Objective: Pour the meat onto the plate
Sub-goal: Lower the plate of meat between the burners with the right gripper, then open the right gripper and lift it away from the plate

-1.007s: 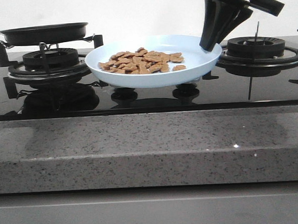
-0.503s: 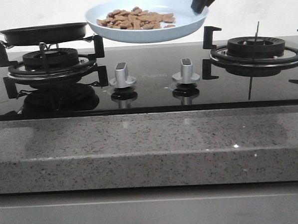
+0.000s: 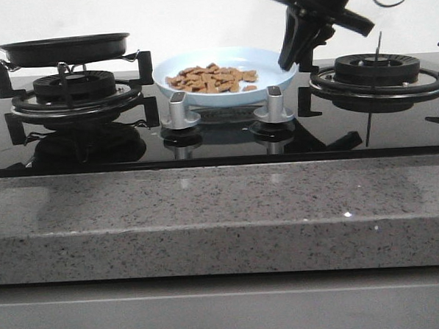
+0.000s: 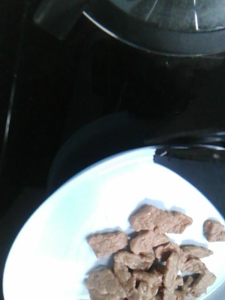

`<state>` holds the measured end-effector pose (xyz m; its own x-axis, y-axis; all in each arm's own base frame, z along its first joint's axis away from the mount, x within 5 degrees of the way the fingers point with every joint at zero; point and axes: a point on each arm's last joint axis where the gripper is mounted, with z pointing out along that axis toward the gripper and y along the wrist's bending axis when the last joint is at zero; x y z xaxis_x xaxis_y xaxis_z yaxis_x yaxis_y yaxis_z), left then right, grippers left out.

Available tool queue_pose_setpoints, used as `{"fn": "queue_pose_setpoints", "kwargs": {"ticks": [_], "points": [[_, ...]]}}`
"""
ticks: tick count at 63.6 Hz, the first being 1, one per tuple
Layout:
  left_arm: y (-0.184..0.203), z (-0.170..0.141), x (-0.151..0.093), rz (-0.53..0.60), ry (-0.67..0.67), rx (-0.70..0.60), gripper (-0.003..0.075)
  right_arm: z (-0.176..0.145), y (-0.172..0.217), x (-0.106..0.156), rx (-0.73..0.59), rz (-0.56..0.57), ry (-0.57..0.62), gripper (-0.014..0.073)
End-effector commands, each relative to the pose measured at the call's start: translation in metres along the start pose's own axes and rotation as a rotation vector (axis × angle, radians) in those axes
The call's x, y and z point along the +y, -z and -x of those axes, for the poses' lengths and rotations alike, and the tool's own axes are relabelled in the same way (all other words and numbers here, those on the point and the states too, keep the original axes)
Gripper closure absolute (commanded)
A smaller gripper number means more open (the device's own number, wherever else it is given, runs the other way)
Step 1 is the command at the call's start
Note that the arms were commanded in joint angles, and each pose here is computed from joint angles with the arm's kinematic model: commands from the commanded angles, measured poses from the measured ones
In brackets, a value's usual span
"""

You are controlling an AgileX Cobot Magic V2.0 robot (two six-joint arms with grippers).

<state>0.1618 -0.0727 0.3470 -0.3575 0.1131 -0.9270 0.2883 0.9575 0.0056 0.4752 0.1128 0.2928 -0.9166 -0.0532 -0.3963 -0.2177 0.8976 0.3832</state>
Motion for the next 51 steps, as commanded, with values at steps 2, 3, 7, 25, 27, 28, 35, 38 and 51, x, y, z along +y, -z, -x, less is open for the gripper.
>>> {"fn": "queue_pose_setpoints", "kwargs": {"ticks": [2, 3, 7, 25, 27, 28, 35, 38, 51], "points": [[0.0071, 0.0141, -0.0031, -0.04, 0.002, -0.093, 0.0741, 0.0077, 0.0454, 0.0207, -0.121, 0.06, 0.021, 0.0649], [0.0071, 0.0141, -0.0031, -0.04, 0.002, -0.093, 0.0741, 0.0077, 0.0454, 0.0207, -0.121, 0.06, 0.021, 0.0648], [0.0071, 0.0141, -0.0031, -0.04, 0.002, -0.093, 0.0741, 0.0076, 0.0463, 0.0211, -0.121, 0.06, 0.023, 0.0633], [0.0071, 0.0141, -0.0031, -0.04, 0.002, -0.093, 0.0741, 0.0057, 0.0468, 0.0215, -0.099, 0.061, 0.025, 0.0531], [0.0071, 0.0141, -0.0031, -0.04, 0.002, -0.093, 0.0741, 0.0057, 0.0468, 0.0215, -0.099, 0.061, 0.025, 0.0524], [0.0071, 0.0141, -0.0031, -0.04, 0.002, -0.093, 0.0741, 0.0057, 0.0468, 0.0215, -0.099, 0.061, 0.025, 0.0521], [0.0071, 0.0141, -0.0031, -0.04, 0.002, -0.093, 0.0741, 0.0057, 0.0468, 0.0214, -0.099, 0.06, 0.025, 0.0516], [0.0071, 0.0141, -0.0031, -0.04, 0.002, -0.093, 0.0741, 0.0057, 0.0468, 0.0212, -0.099, 0.058, 0.025, 0.0516], [0.0071, 0.0141, -0.0031, -0.04, 0.002, -0.093, 0.0741, 0.0046, 0.0465, 0.0181, -0.086, 0.024, 0.035, 0.0491]]}}
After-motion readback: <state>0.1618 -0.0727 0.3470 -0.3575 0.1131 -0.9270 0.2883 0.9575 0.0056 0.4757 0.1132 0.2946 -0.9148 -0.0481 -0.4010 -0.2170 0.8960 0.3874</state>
